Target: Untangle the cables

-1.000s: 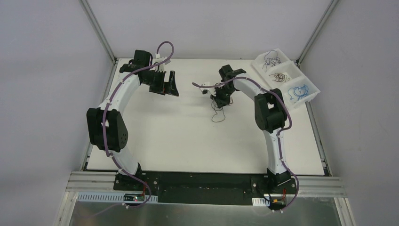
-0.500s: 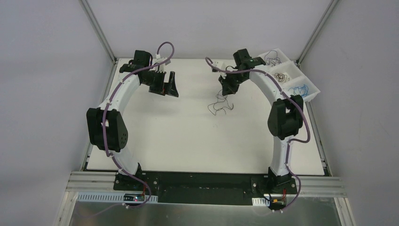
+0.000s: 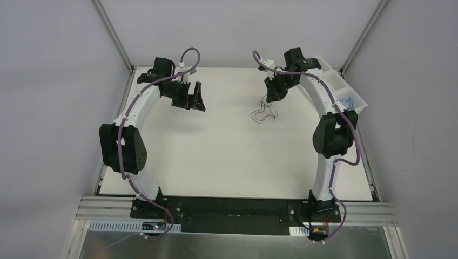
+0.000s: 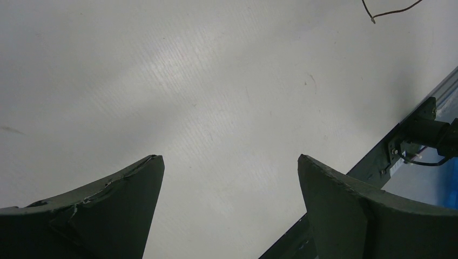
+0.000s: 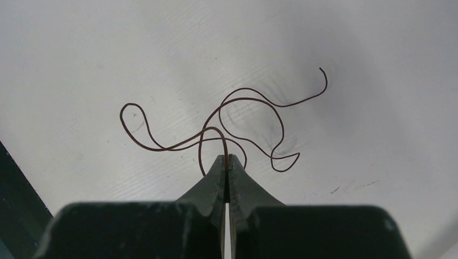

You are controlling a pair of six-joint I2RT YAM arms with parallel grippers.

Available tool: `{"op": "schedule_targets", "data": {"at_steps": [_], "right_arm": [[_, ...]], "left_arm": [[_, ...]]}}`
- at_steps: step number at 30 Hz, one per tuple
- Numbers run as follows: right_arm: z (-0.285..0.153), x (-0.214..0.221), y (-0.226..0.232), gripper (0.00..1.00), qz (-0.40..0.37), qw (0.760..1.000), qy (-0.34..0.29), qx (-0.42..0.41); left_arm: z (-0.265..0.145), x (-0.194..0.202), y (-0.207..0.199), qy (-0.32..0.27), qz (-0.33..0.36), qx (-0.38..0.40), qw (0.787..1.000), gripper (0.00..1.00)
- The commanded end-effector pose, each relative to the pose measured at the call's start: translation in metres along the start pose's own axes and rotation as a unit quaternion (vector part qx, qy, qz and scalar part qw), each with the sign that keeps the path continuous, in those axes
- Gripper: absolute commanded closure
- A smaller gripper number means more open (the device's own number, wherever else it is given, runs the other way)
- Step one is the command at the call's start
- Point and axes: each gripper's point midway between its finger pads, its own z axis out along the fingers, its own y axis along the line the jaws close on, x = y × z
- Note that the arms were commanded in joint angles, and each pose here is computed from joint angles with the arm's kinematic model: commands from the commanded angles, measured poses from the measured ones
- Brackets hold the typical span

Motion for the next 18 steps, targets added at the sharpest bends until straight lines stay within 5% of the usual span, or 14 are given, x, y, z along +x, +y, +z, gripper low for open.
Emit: {"op": "schedule_targets", "data": {"at_steps": [1,10,12,15,18], "right_arm": [[0.017,0.025,-0.001,1.00,0.040,0.998,0.050,-0.012],[0.046,0.079,-0.043,0.99,0.036,0.989,0.135,0.039],[0.049,0.089,-0.045,0.87,0.033,0.987,0.148,0.045],[0.052,0.095,-0.048,0.49,0.038,0.986,0.152,0.058],[0.052,0.095,-0.050,0.25,0.045,0.985,0.151,0.070]], "left_arm": [[-0.012,-0.007,-0.006,-0.014,0.010,0.011,1.000,0.01],[-0.014,-0.003,-0.004,-0.011,0.013,0.003,1.000,0.01],[-0.014,-0.003,-0.004,-0.009,0.011,0.003,1.000,0.01],[-0.012,-0.003,-0.003,-0.007,0.009,0.004,1.000,0.01],[-0.011,-0.004,-0.003,-0.006,0.006,0.004,1.000,0.01]]}}
